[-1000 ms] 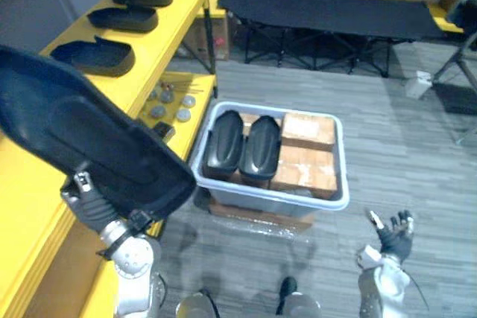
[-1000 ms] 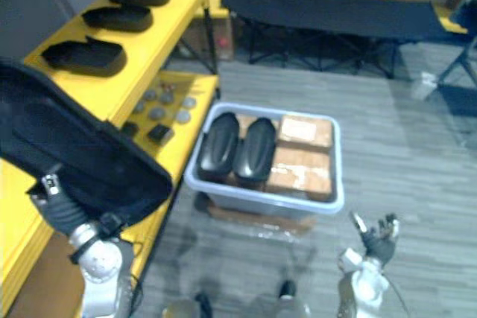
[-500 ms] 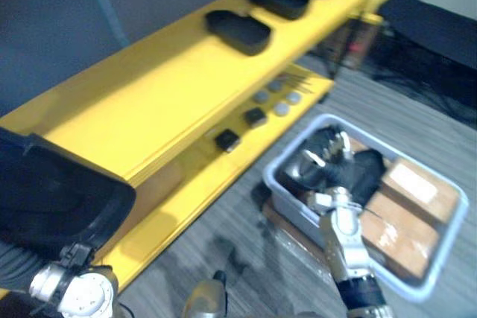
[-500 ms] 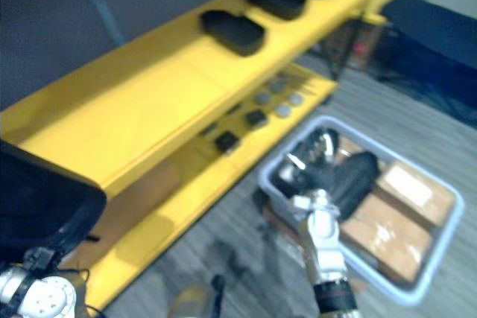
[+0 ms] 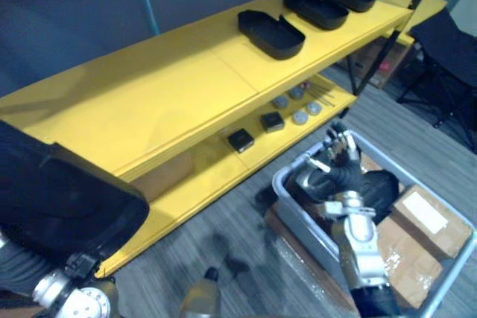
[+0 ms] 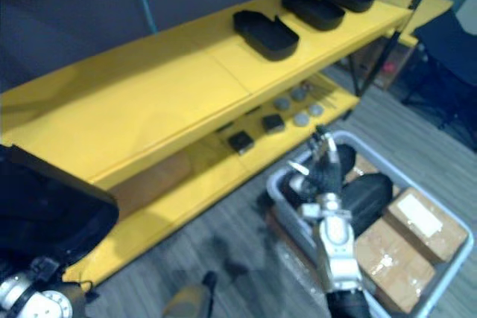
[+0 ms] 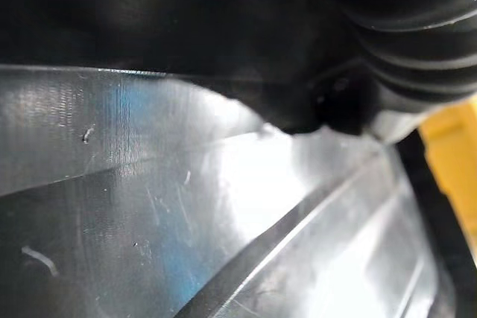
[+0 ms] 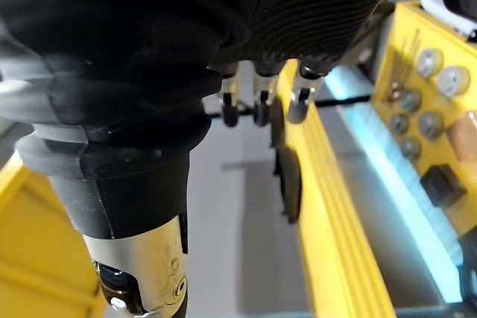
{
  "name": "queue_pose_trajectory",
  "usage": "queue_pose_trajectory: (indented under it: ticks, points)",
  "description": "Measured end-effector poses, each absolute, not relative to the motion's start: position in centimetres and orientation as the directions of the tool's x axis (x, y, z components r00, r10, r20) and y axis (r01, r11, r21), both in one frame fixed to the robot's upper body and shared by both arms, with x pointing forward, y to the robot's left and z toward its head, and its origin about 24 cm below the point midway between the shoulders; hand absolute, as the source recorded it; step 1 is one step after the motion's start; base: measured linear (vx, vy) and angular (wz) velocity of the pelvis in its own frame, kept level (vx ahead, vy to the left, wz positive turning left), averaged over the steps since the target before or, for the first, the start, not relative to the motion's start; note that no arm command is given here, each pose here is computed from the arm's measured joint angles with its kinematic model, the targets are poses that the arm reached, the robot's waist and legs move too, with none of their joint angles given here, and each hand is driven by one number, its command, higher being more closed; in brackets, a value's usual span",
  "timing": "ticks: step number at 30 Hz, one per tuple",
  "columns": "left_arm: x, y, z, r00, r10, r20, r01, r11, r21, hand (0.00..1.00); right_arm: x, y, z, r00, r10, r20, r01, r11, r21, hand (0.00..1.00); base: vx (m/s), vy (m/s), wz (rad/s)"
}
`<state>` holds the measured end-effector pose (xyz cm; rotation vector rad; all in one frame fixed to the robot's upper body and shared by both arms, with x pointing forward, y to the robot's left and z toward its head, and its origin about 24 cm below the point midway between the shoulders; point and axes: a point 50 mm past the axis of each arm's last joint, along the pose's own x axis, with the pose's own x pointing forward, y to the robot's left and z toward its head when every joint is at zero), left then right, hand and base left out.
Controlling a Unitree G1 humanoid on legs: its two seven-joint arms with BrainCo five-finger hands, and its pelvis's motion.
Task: Walk over and take plastic housings, then place them on the shelf
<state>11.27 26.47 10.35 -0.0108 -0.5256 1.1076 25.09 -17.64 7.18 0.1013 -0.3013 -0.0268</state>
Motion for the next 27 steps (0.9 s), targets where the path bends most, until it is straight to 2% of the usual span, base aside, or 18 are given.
queue_pose_trajectory:
  ticks: [8,15,20,24,27]
  points:
    - [12.9,25.6,11.2,0.375,0.822,0.429,-0.778,0.530,-0.336,1.00,24.7,-17.9,8.0,0.923,-0.013,0.385,-0.011,0.998,0.060,0.00,-0.14,0.022,0.29]
    - [15.3,25.7,12.5,0.370,0.794,0.481,-0.727,0.571,-0.382,1.00,26.8,-17.3,10.9,0.853,0.024,0.521,-0.042,0.999,0.023,0.00,-0.10,0.077,-0.12]
    - [16.0,25.7,12.0,0.374,0.804,0.462,-0.732,0.562,-0.385,1.00,27.9,-16.8,12.9,0.805,0.043,0.592,-0.055,0.998,0.002,0.00,-0.03,0.012,-0.03]
    - [16.2,25.5,12.3,0.390,0.768,0.508,-0.740,0.590,-0.324,1.00,27.8,-17.6,12.9,0.807,0.010,0.591,-0.029,0.999,0.022,0.00,0.02,-0.020,0.06]
    - [16.4,25.5,12.7,0.432,0.703,0.565,-0.754,0.625,-0.202,1.00,27.5,-19.2,12.8,0.807,-0.069,0.587,0.052,0.998,0.046,0.00,0.10,0.036,0.25]
